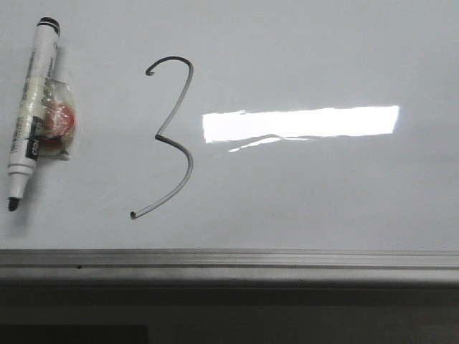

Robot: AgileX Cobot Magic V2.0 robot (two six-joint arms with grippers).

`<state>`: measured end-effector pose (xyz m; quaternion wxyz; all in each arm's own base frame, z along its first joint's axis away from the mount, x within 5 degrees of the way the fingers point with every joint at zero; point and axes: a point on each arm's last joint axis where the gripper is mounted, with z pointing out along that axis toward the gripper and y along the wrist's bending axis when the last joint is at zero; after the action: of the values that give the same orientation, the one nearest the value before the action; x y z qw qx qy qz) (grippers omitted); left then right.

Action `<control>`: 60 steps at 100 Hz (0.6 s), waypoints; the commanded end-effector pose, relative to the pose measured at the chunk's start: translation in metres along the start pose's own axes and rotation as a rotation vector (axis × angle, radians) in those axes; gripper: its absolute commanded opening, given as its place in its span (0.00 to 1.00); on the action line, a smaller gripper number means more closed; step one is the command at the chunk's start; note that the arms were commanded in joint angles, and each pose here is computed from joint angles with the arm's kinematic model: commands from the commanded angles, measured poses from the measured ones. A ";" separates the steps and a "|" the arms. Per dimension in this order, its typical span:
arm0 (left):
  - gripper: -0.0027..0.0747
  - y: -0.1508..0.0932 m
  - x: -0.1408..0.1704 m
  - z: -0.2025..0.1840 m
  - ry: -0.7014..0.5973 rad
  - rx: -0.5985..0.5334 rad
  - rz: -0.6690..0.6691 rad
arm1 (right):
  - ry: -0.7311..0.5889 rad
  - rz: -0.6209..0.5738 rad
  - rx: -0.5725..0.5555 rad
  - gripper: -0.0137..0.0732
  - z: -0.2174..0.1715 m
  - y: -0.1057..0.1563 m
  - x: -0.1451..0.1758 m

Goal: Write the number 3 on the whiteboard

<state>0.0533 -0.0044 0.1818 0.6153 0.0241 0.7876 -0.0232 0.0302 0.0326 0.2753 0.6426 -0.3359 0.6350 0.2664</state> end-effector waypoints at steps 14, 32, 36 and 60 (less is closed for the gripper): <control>0.01 0.001 0.005 0.002 -0.038 -0.014 0.061 | -0.103 -0.014 0.007 0.10 -0.002 -0.001 -0.016; 0.01 0.001 0.005 0.002 -0.042 -0.014 0.059 | -0.103 -0.014 0.007 0.10 -0.002 -0.001 -0.016; 0.01 0.001 0.005 0.002 -0.042 -0.014 0.059 | -0.103 -0.014 0.007 0.10 -0.002 -0.001 -0.016; 0.01 0.001 0.005 0.002 -0.042 -0.014 0.059 | -0.103 -0.014 0.007 0.10 -0.002 -0.001 -0.016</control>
<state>0.0533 -0.0037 0.1815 0.6141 0.0434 0.7880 -0.0034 0.0302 0.0326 0.2753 0.6426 -0.3359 0.6350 0.2664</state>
